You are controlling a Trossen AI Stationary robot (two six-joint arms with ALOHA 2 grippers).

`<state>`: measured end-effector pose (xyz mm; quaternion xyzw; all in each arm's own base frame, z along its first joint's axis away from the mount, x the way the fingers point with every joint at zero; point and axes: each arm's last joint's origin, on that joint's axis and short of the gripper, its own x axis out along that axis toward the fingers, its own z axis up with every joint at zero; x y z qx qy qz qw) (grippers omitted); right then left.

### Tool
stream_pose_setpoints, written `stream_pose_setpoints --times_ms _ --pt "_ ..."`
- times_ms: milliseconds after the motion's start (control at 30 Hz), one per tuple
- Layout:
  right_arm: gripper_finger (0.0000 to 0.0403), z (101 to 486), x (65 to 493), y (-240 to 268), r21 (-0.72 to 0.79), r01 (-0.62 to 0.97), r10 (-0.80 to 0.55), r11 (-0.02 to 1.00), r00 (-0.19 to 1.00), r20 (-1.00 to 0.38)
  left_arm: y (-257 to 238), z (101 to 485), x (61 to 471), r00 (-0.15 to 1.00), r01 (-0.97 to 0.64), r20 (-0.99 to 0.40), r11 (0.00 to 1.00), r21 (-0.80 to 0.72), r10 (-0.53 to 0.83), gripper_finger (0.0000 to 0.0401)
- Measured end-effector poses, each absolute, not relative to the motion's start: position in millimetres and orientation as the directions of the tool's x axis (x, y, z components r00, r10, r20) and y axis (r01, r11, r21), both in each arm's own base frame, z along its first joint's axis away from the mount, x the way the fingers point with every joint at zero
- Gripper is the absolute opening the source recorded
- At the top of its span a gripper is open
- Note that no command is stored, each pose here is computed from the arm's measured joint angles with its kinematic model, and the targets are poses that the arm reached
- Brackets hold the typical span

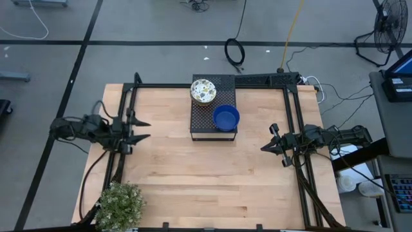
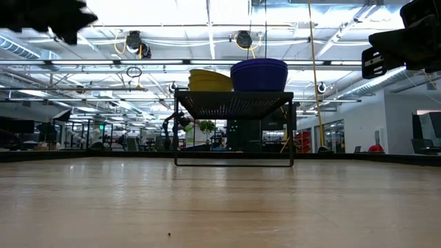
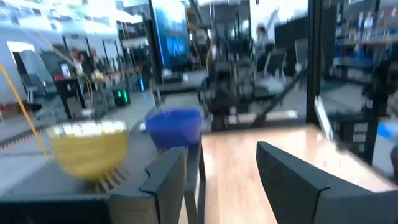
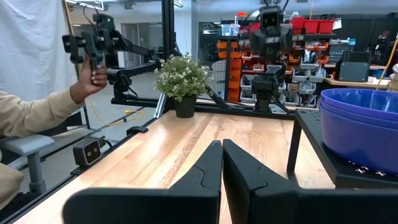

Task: Pick & Place Mini bowls
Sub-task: Return to Home Position

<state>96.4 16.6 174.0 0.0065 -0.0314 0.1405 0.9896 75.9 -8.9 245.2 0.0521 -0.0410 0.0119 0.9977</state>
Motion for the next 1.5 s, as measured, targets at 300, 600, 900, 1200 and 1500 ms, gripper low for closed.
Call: stream_pose_setpoints --times_ms 300,600,900,1200,1500 --pt "0.0000 174.0 96.5 16.6 0.004 -0.279 0.278 0.960 0.959 0.064 -10.8 216.8 88.3 0.995 -0.051 0.097 0.988 0.144 0.038 0.0198" --pt "0.0000 174.0 96.4 16.6 0.004 -0.279 0.278 0.960 0.958 0.064 -13.3 187.6 96.8 0.996 -0.026 0.087 0.988 0.155 0.013 0.0198" --pt "0.0000 174.0 96.4 16.6 0.004 -0.278 0.278 0.960 0.959 0.064 -10.3 181.7 98.5 0.997 0.004 0.078 0.987 0.158 -0.016 0.0198" --pt "0.0000 181.2 95.7 16.5 0.024 -0.283 0.277 0.959 0.951 0.138 -5.4 177.2 99.3 0.999 -0.024 0.030 0.993 0.117 0.020 0.0198" --pt "0.0000 179.8 95.9 16.5 0.020 -0.281 0.277 0.959 0.953 0.123 -5.2 170.8 99.4 0.999 -0.017 -0.036 0.989 0.146 0.022 0.0198"
